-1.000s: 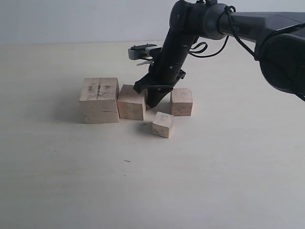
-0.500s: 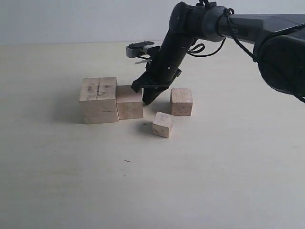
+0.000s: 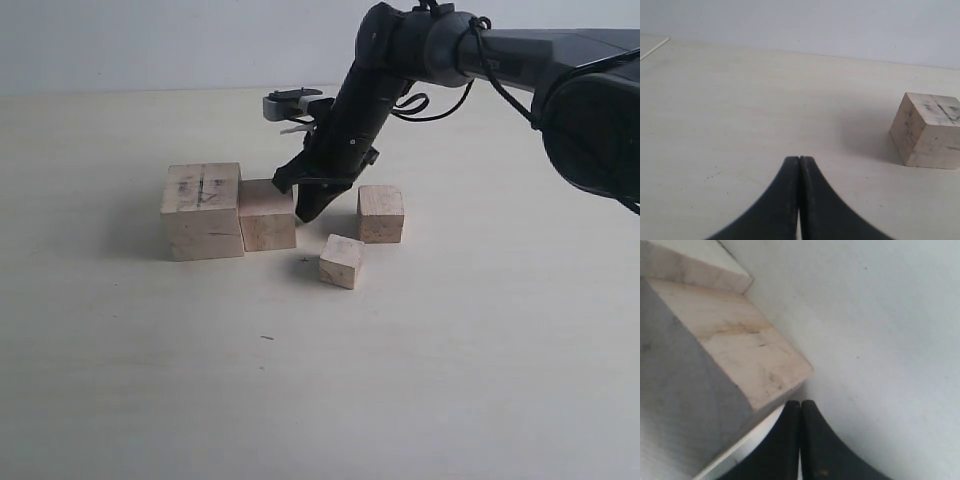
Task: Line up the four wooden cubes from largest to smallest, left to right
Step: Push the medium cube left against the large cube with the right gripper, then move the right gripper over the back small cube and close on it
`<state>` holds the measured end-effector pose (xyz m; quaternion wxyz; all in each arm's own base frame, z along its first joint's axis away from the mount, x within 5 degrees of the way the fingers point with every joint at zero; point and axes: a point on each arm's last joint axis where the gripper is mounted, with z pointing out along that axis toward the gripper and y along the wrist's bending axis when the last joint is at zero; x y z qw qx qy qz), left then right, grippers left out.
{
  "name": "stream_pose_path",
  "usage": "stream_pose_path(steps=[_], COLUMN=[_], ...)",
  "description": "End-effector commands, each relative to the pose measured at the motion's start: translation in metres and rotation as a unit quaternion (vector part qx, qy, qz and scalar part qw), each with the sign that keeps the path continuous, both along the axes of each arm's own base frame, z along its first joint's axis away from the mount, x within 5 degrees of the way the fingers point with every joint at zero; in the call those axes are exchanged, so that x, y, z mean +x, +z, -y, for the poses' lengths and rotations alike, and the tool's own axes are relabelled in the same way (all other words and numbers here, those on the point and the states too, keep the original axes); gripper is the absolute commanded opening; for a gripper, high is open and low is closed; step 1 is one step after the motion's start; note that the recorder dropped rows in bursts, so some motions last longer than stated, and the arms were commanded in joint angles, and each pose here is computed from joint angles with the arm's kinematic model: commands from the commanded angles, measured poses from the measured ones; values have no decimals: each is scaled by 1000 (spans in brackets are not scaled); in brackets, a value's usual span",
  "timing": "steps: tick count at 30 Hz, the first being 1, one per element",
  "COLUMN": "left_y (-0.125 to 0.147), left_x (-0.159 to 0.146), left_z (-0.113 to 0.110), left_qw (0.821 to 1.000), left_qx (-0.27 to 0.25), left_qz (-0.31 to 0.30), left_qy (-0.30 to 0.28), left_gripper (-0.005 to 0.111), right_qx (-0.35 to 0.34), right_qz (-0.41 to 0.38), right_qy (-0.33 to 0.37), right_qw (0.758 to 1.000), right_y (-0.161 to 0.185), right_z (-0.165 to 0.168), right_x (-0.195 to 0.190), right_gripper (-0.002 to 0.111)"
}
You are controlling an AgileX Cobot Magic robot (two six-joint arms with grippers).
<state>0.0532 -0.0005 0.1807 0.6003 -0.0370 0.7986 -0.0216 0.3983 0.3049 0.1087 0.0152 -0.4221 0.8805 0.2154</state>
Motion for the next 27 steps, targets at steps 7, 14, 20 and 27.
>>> stream_pose_path(steps=[7,14,20,27], left_y=[0,0,0,0], left_x=[0,0,0,0], left_z=[0,0,0,0], left_qw=[1000,1000,1000,1000], left_qx=[1,1,1,1], left_qz=[7,7,7,7], left_qy=[-2,-2,-2,-2], left_gripper=[0,0,0,0], right_qx=[-51,-51,-98,-128], right_qz=[83,78,73,37], right_qy=[-64,-148,-207,-221], right_qw=[993,985,971,966], right_y=[73,96,98,91], right_z=[19,29,44,46], right_x=[5,-6,-19,-37], right_gripper=[0,0,0,0])
